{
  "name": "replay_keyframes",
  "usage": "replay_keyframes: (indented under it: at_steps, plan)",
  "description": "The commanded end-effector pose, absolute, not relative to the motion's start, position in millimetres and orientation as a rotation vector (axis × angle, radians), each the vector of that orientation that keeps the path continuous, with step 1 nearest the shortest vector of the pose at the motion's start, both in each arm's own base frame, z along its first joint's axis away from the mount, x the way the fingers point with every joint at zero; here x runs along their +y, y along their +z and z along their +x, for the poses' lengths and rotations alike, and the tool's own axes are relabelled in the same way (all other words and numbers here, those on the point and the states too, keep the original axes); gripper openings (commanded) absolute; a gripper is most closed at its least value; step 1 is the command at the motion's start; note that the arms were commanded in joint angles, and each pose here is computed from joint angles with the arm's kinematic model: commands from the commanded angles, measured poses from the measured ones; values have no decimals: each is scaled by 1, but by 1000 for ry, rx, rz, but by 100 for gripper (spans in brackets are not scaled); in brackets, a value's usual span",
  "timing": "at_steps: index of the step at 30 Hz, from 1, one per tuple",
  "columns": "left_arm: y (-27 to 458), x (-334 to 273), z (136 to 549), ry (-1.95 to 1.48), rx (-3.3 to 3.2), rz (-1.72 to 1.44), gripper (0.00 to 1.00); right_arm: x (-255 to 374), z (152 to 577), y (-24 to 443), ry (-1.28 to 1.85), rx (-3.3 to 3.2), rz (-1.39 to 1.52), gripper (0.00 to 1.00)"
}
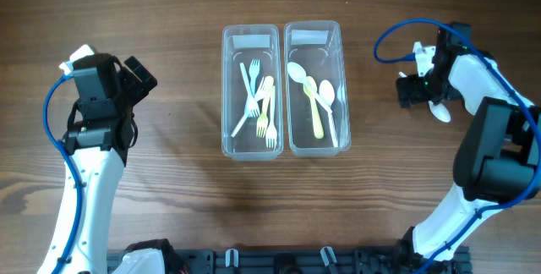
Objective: Pack container
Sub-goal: 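Lower the right gripper onto a long white spoon and grasp it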
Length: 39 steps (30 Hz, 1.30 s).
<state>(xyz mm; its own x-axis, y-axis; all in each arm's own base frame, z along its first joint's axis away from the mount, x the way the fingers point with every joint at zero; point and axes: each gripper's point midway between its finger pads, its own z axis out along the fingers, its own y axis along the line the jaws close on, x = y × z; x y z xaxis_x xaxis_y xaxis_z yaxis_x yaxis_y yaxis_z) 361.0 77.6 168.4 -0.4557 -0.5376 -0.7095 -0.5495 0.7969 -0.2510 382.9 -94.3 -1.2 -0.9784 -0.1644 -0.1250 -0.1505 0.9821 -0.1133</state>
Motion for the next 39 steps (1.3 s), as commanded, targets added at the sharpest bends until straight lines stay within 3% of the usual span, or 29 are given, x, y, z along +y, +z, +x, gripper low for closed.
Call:
replay_keyframes:
  at_steps: [1,3,7,10,12,13,17,24,39]
  plan:
    - [172,81,360,40,2137,-792,100,-103,343,-30,-116,3142,-290,88]
    - [172,81,360,40,2137,-792,100,-95,338,-31,17,3144,-251,79]
    - [172,81,360,40,2137,-792,100,-99,331,-33,49,3160,-183,77]
    - [172,81,360,40,2137,-792,100,-100,332,-34,46,3153,-180,68]
    - [172,81,360,40,2137,-792,100,-97,337,-33,69,3129,-177,49]
    - [172,81,360,41,2137,-792,100,-92,341,-33,116,3110,-174,31]
    - [172,81,360,40,2137,-792,100,-84,350,-32,187,3068,-55,4]
    - [172,81,360,41,2137,-792,100,-71,365,-29,312,3001,212,4]
    - [172,81,360,40,2137,-792,100,-61,370,-22,415,2965,359,4]
